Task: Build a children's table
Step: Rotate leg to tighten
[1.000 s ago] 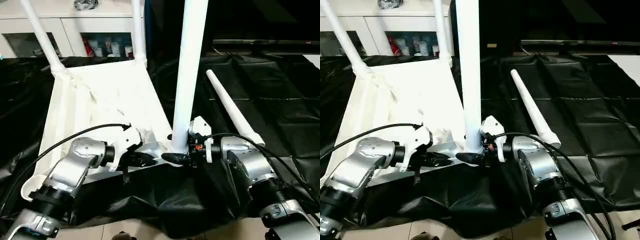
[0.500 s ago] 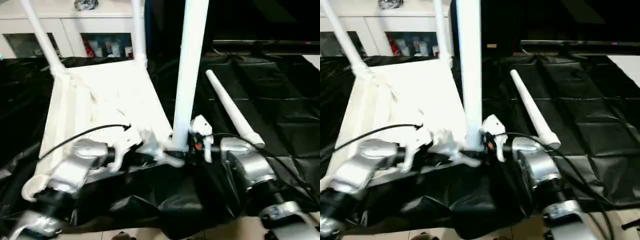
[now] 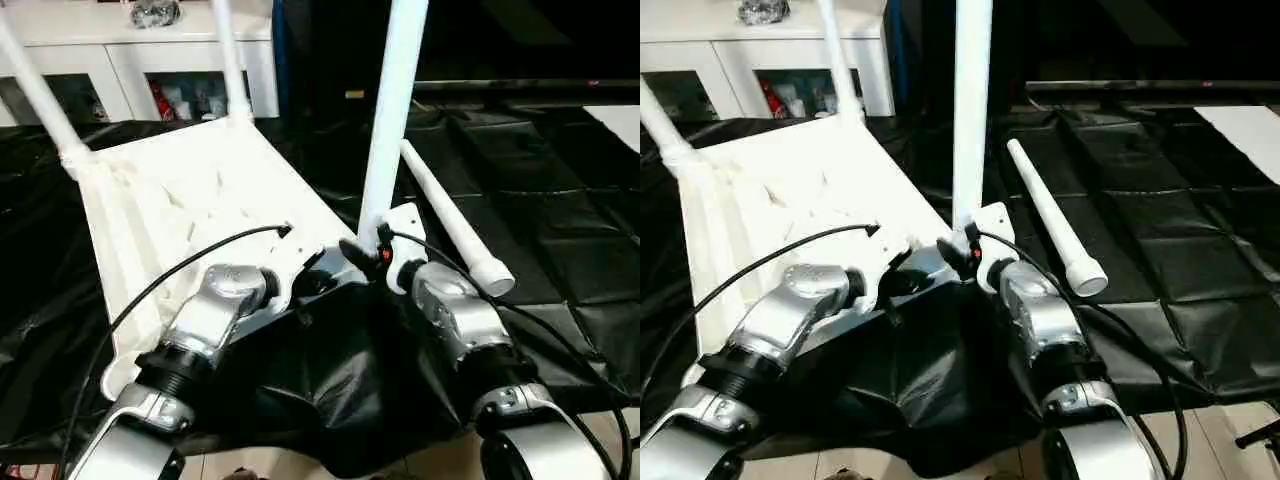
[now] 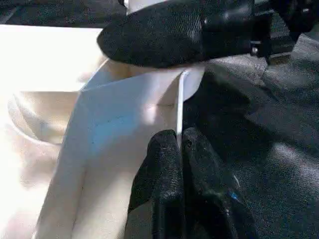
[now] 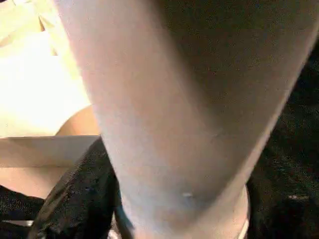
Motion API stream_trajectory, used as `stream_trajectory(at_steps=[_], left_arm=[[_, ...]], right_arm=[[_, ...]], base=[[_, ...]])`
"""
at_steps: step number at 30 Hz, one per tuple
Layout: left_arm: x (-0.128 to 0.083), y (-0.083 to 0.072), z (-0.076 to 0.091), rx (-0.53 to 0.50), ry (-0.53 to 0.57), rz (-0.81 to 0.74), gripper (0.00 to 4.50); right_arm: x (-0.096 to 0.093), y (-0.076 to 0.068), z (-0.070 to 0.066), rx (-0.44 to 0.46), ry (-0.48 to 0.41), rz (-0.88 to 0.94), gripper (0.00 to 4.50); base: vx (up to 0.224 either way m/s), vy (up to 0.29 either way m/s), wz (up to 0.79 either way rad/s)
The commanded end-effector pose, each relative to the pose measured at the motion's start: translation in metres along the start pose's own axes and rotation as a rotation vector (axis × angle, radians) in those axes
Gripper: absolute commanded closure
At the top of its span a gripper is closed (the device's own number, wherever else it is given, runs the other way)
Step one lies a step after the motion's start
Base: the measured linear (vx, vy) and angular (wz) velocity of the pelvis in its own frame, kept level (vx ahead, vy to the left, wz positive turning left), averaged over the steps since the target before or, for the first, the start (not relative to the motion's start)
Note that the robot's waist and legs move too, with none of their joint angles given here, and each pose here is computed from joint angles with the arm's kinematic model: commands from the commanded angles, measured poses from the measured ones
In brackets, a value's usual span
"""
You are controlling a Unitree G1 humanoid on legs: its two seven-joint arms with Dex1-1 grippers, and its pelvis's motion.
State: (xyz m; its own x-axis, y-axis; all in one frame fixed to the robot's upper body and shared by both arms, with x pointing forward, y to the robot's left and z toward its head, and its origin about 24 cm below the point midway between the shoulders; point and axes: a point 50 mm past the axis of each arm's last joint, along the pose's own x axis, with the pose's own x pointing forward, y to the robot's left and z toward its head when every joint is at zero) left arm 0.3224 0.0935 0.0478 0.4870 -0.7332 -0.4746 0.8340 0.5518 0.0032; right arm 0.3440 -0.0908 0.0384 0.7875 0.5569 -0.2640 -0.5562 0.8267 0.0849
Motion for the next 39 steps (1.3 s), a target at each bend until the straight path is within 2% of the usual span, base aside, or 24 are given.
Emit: stream_trajectory(at_steps=[1, 6, 16, 21, 26, 27, 30, 32, 39], left_arm=[[0.004, -0.007, 0.027, 0.081, -0.108, -0.035, 4.5], [-0.008, -0.008, 0.018, 0.107, -0.114, -0.113, 4.5], [-0.032, -0.008, 0.002, 0.151, -0.076, -0.255, 4.5], [-0.045, -0.006, -0.003, 0.152, -0.062, -0.296, 4.5], [-0.055, -0.004, -0.01, 0.147, -0.036, -0.32, 4.5], [-0.056, -0.004, -0.011, 0.147, -0.035, -0.322, 4.5], [-0.06, -0.005, -0.013, 0.142, -0.029, -0.335, 4.5], [-0.061, -0.004, -0.013, 0.139, -0.026, -0.337, 4.5], [-0.061, -0.004, -0.012, 0.136, -0.027, -0.334, 4.5]], right_arm=[[0.016, 0.057, -0.009, 0.031, 0.034, 0.277, 0.88], [0.006, 0.048, -0.009, -0.034, 0.035, 0.348, 0.42], [-0.024, 0.02, -0.002, -0.17, 0.046, 0.546, 0.42], [-0.034, 0.012, 0.002, -0.189, 0.058, 0.608, 0.42], [-0.038, 0.01, 0.004, -0.191, 0.06, 0.651, 0.42], [-0.038, 0.01, 0.005, -0.19, 0.059, 0.653, 0.67], [-0.038, 0.011, 0.004, -0.189, 0.067, 0.668, 0.79], [-0.038, 0.012, 0.004, -0.188, 0.071, 0.676, 1.16], [-0.039, 0.016, 0.0, -0.185, 0.08, 0.686, 1.6]], base=[[0.0, 0.0, 0.0], [0.0, 0.0, 0.0], [0.0, 0.0, 0.0], [0.0, 0.0, 0.0], [0.0, 0.0, 0.0], [0.0, 0.0, 0.0], [0.0, 0.0, 0.0], [0.0, 0.0, 0.0], [0.0, 0.0, 0.0]])
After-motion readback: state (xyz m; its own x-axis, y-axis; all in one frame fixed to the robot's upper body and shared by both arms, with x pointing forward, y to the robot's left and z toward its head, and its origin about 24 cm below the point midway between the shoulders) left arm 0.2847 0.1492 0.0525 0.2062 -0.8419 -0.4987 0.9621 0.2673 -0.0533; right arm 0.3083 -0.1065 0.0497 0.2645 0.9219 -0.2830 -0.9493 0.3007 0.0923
